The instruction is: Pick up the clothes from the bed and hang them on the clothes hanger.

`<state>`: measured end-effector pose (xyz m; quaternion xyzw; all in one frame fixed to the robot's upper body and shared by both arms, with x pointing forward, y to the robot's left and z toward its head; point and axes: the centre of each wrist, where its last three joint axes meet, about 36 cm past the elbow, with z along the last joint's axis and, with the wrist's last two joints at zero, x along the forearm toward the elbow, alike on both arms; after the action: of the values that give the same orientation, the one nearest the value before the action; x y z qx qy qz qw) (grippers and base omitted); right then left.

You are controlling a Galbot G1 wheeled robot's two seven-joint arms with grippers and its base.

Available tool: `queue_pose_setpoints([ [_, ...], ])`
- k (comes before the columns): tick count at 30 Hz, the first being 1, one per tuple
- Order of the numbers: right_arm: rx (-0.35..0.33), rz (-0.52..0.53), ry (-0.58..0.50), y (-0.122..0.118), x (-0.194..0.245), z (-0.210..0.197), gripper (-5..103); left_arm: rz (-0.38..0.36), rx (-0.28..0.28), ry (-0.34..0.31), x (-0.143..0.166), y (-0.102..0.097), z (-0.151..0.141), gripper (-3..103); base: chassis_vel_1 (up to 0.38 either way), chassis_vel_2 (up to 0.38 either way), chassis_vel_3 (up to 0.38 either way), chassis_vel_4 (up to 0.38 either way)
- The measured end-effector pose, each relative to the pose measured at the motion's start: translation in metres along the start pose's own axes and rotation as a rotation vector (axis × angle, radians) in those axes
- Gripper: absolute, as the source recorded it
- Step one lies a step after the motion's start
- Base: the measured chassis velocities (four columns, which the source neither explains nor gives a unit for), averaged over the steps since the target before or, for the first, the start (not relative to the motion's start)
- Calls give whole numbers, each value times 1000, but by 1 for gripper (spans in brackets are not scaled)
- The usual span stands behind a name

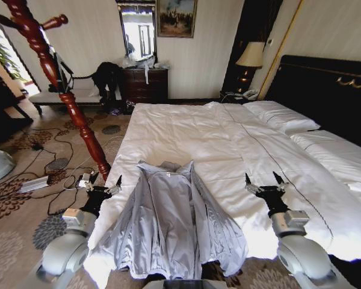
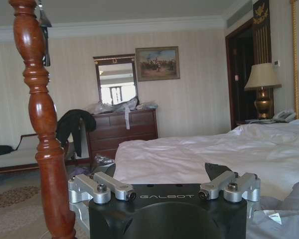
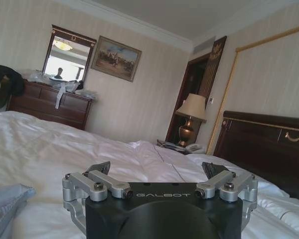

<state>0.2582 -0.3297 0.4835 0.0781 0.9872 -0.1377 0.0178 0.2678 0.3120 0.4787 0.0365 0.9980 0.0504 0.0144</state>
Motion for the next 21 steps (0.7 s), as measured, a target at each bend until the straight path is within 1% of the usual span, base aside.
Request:
queue_pose_setpoints([
  [2, 31, -8, -32, -2, 11, 1, 100, -10, 3, -3, 14, 3, -1, 100, 0, 0, 0, 0],
  [5, 25, -34, -41, -1, 16, 2, 100, -15, 10, -2, 22, 4, -2, 100, 0, 0, 0, 0],
  [7, 0, -39, -40, 4, 20, 2, 100, -12, 15, -3, 26, 2, -2, 100, 0, 0, 0, 0],
  [8, -27, -29, -40, 9, 23, 2, 100, -7, 16, -10, 28, -2, -2, 100, 0, 0, 0, 0],
  [9, -27, -29, -40, 9, 23, 2, 100, -7, 16, -10, 28, -2, -2, 100, 0, 0, 0, 0],
  [13, -95, 48, -11, 20, 27, 9, 100, -2, 16, -14, 31, -17, 6, 100, 0, 0, 0, 0],
  [18, -113, 58, 4, 25, 33, 11, 100, 4, 15, -6, 34, -24, 10, 100, 0, 0, 0, 0],
  [20, -114, 46, 7, 30, 37, 10, 100, -8, 12, -3, 32, -26, 4, 100, 0, 0, 0, 0],
  [21, -114, 42, 7, 33, 38, 9, 100, -17, 1, 5, 30, -26, -1, 100, 0, 0, 0, 0],
])
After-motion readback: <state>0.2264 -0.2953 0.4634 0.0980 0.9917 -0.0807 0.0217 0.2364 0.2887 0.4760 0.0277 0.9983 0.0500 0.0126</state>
